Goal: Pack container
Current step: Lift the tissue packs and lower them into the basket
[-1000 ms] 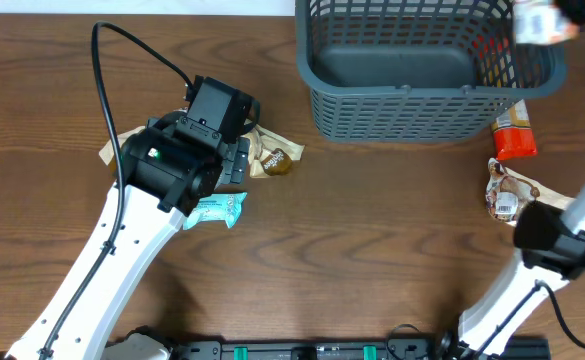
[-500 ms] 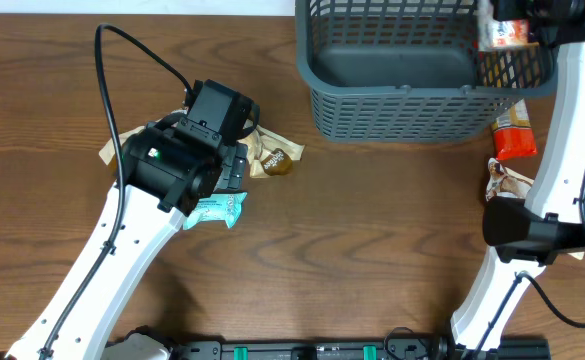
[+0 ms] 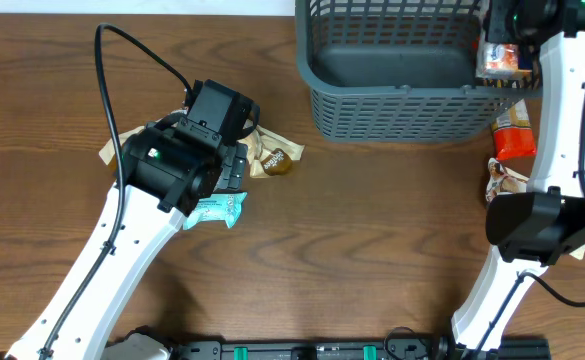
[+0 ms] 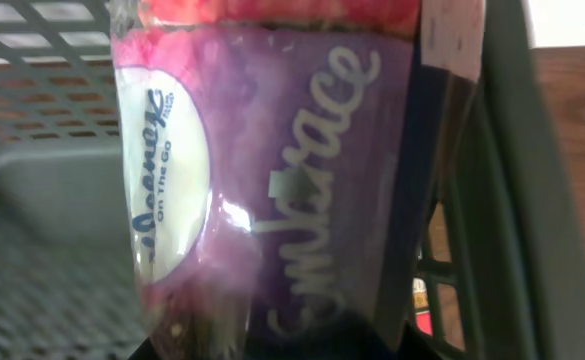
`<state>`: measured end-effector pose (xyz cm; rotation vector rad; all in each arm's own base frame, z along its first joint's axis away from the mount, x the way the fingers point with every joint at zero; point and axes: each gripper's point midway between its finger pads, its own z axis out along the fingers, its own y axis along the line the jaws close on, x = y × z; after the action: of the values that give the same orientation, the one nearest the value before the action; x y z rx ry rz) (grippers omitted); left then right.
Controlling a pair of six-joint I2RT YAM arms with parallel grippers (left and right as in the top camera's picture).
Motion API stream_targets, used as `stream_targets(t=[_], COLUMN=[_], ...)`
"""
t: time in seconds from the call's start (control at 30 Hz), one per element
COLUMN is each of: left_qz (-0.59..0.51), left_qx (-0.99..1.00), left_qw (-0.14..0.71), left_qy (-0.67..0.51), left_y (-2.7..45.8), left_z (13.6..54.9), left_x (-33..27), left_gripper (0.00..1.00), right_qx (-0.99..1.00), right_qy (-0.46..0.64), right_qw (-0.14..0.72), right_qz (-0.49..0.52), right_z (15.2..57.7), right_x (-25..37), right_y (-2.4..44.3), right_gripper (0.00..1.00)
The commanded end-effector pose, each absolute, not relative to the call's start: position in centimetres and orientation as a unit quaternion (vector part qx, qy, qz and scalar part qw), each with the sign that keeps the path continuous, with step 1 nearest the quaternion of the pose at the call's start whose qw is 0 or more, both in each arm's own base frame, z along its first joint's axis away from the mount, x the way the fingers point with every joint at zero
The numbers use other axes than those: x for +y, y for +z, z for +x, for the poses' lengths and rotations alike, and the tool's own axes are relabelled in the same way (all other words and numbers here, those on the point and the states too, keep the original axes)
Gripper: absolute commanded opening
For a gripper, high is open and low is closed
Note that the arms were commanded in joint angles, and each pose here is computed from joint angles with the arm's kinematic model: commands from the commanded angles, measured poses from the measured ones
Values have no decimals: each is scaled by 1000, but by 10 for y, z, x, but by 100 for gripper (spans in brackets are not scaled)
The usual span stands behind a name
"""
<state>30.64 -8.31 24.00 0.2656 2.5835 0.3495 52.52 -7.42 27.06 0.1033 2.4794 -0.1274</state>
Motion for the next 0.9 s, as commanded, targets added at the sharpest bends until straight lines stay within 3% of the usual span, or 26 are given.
stream_targets(t=[0.0, 0.07, 0.23, 0.4, 0.47, 0.53, 0.67, 0.87], left_qz=[99, 99, 99, 99, 99, 99, 99, 99], left_qx=[953, 953, 953, 953, 953, 953, 953, 953], left_qw=[251, 251, 251, 251, 251, 251, 251, 251], left_qy=[139, 139, 139, 139, 139, 139, 139, 139], left_y=[237, 236, 236, 237, 236, 236, 237, 237], left_z=[307, 307, 307, 307, 307, 307, 307, 307], left_x=[-80, -80, -80, -80, -80, -80, -80, -80], left_gripper=[99, 99, 99, 99, 99, 99, 99, 99], right_qx=[941, 941, 943, 944, 944, 944, 944, 944], right_qy=[-44, -44, -44, -44, -44, -44, -44, -44], right_qw=[333, 333, 325, 324, 324, 322, 322, 324], right_qz=[47, 47, 47, 48, 48, 48, 48, 48], right_z=[528, 529, 529, 529, 529, 528, 528, 529], right_x=[-75, -75, -75, -76, -76, -76, -76, -76], right_y=[273, 271, 263, 262, 262, 262, 262, 262], right_gripper=[2, 10, 17, 30, 45, 46, 64, 77])
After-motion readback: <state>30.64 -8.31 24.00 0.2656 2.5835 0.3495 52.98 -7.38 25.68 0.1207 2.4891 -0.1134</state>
